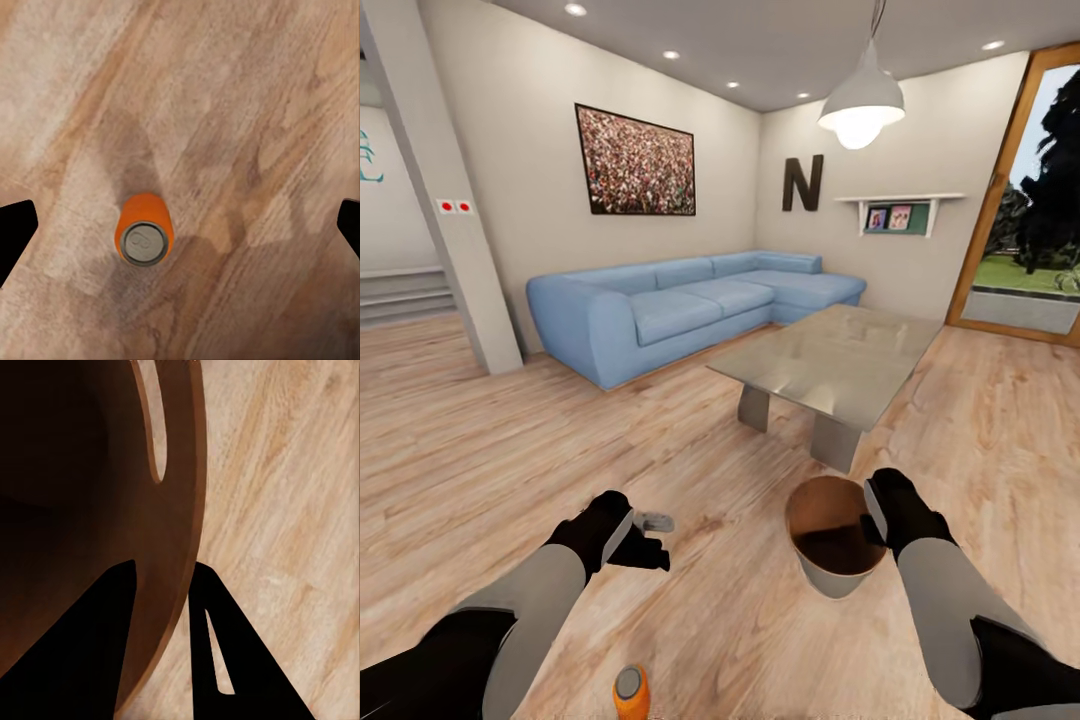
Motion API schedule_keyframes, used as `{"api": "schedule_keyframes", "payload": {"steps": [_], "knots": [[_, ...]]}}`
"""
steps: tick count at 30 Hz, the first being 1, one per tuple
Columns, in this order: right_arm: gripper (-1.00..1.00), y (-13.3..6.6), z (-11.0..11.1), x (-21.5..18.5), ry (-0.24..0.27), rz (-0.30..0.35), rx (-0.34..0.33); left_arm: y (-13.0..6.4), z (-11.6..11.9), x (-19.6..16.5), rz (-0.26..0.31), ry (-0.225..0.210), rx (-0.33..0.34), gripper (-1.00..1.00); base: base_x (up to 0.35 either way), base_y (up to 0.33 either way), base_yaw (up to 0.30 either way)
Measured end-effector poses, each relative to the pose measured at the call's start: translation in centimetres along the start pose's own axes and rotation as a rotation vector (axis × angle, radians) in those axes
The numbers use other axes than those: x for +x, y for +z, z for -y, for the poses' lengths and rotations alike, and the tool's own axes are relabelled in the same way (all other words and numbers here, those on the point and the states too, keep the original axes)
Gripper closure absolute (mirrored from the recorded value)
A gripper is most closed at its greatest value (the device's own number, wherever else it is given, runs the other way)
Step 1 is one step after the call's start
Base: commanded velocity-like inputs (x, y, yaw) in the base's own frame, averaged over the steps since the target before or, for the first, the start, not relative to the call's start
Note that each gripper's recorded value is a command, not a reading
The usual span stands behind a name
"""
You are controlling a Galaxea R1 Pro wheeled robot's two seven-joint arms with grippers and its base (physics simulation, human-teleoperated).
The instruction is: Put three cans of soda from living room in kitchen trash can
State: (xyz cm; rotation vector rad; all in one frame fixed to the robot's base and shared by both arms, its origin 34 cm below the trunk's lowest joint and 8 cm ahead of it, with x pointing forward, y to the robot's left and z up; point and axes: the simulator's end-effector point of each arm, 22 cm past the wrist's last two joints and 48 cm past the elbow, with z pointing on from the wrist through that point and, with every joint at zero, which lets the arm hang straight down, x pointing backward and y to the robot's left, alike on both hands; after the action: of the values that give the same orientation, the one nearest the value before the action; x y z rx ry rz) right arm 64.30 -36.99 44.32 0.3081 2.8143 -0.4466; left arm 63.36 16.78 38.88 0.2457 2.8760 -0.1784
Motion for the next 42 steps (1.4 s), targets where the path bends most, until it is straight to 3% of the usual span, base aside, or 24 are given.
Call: {"api": "schedule_keyframes", "payload": {"steps": [5, 11, 16, 20, 42], "knots": [[1.0, 0.0, -2.2, -0.2, -0.015, -0.01, -0.002, 1.1, -0.1, 0.5, -0.018, -0.003, 0.003, -1.0, 0.0, 0.0, 0.0], [1.0, -0.3, -3.1, -1.7, -0.042, -0.002, 0.016, 2.5, -0.2, 0.9, -0.022, 0.0, 0.004, -1.0, 0.0, 0.0, 0.0], [1.0, 0.1, -5.7, -1.4, -0.036, -0.021, -0.041, 3.6, -0.3, 1.5, -0.039, -0.002, 0.007, -1.0, 0.0, 0.0, 0.0], [1.0, 0.8, -5.7, -1.2, -0.062, -0.031, -0.014, 4.5, -0.3, 1.9, -0.048, -0.007, 0.013, -1.0, 0.0, 0.0, 0.0], [1.0, 5.6, -7.3, 1.5, -0.091, -0.121, -0.011, 9.2, -2.3, 3.9, -0.076, -0.018, 0.004, -1.0, 0.0, 0.0, 0.0]]}}
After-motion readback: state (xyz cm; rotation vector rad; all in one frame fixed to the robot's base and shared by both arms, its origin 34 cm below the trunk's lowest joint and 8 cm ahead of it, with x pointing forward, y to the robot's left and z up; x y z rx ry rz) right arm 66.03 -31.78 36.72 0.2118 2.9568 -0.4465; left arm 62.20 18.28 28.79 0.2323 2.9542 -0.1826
